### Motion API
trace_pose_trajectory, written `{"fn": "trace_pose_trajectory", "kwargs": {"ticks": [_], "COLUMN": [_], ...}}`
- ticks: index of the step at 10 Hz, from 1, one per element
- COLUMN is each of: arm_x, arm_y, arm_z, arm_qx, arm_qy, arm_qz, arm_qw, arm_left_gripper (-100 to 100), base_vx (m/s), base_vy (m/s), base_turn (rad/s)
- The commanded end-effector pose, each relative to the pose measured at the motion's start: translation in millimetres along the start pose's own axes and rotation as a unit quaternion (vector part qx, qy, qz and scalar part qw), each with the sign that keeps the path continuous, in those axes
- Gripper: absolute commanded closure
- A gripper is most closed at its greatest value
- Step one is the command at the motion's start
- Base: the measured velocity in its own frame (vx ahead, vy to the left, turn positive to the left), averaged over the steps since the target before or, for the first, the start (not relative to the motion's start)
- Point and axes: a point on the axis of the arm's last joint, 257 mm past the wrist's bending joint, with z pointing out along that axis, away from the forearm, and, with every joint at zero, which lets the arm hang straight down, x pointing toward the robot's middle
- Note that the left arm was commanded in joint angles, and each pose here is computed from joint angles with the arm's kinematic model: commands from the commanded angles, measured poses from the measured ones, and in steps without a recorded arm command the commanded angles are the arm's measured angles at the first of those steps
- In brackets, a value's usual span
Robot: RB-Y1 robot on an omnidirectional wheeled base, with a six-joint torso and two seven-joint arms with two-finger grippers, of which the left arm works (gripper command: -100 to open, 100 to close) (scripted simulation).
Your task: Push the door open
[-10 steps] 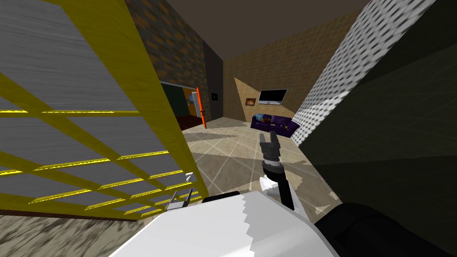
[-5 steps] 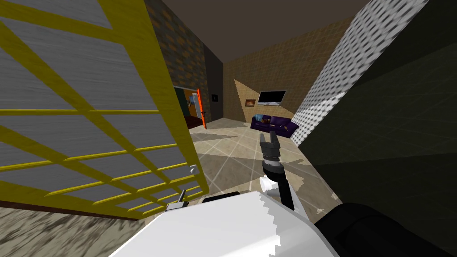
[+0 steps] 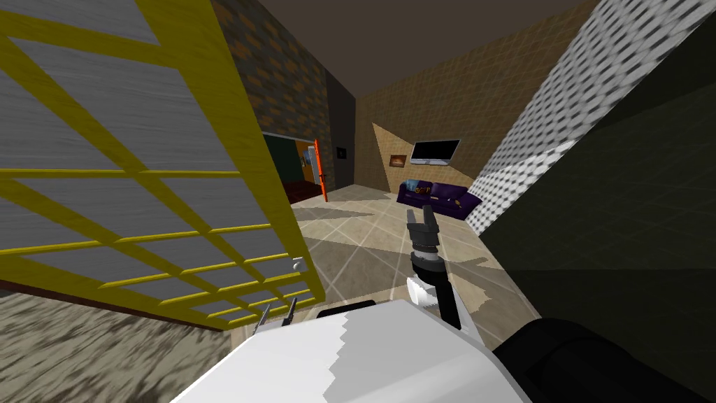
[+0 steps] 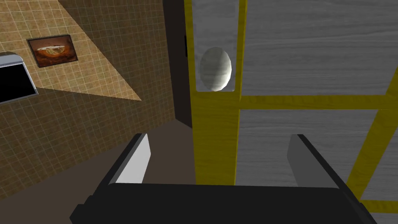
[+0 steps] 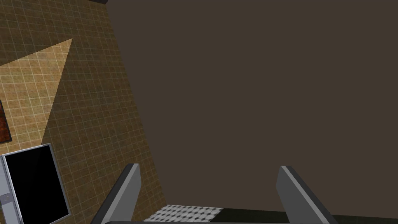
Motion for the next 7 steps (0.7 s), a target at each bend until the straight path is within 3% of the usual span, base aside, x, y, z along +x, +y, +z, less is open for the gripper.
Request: {"fn": "trace_pose_trajectory", "kwargs": {"ticks": [1, 6, 7], "arm_x": [0.0, 0.6, 0.0], "arm_y": [4.9, 9.4, 9.0], "arm_z": [6.0, 23.1, 21.2], "arm_qx": [0.0, -0.009, -0.008], "arm_qy": [0.001, 0.0, 0.0], "arm_qz": [0.004, 0.002, 0.003], "arm_qw": [1.0, 1.0, 1.0], "arm_left_gripper": [-100, -100, -100], "base_vx": [0.138, 0.244, 0.107], "base_vy": [-0.025, 0.011, 0.006], "base_turn": [-0.043, -0.026, -0.008]}}
